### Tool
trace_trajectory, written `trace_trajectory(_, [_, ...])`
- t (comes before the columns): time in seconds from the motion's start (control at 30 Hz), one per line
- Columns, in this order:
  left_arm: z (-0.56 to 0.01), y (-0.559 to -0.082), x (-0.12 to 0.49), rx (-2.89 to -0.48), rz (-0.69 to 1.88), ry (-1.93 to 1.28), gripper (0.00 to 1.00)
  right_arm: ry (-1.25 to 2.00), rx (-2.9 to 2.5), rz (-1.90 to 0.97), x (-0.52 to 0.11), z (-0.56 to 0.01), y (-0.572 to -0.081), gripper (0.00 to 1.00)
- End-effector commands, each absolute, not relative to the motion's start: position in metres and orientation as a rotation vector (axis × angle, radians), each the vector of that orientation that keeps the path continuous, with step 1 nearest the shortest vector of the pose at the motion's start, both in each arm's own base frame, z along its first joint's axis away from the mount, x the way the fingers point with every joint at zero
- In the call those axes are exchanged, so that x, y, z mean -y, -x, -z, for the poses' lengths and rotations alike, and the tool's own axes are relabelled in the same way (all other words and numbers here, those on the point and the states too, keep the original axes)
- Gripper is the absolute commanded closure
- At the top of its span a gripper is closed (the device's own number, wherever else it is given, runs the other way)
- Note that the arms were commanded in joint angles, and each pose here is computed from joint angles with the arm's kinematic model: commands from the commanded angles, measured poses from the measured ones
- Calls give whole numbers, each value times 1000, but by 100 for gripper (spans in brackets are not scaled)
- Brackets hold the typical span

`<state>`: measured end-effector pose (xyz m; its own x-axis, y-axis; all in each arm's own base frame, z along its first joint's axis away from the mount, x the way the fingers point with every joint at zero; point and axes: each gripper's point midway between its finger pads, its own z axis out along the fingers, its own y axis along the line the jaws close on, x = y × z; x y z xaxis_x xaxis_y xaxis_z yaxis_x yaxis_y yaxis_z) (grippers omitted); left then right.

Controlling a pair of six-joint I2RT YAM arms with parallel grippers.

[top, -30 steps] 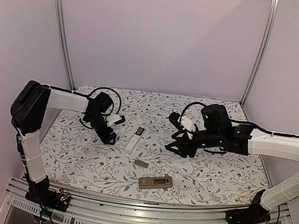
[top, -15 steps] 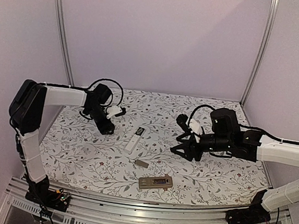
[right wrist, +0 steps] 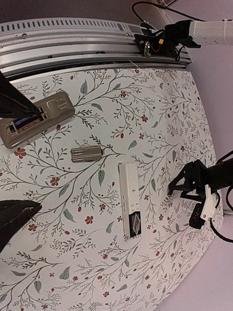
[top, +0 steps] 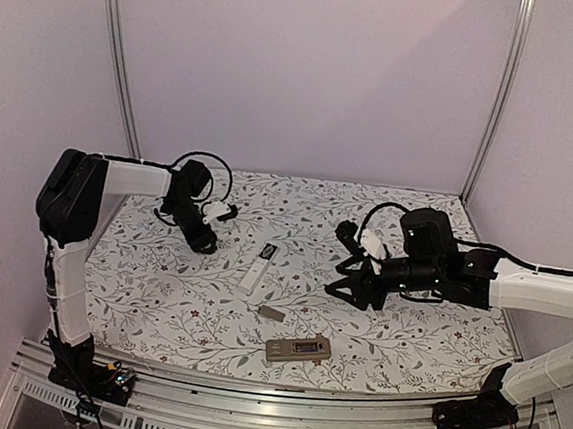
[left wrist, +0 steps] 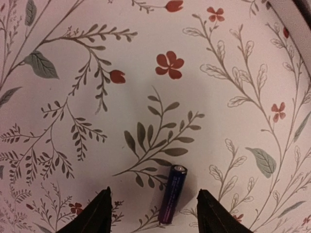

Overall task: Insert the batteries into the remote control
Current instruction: Pick up the battery from the center of the board.

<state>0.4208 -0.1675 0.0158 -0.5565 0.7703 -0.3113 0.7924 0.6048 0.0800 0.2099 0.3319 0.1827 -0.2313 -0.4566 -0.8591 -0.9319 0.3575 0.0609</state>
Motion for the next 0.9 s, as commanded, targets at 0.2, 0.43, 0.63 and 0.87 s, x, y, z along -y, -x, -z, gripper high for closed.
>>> trace_trajectory(0.2, [1, -404, 166, -2602, 259, -1263, 48, 1221, -1861, -782, -334, -177, -209, 44])
trace_trajectory(0.43, [8, -393, 167, -2640, 313, -1261, 69, 1226, -1864, -770, -336, -175, -211, 44])
trace_trajectory(0.63, [12, -390, 167, -2664, 314, -1253, 100, 1225, -1867, -771, -336, -176, -211, 44])
trace_trajectory(0.87, [-48, -404, 196, -2478, 386, -1155, 100, 1189, -1877, -775, -335, -180, -213, 44])
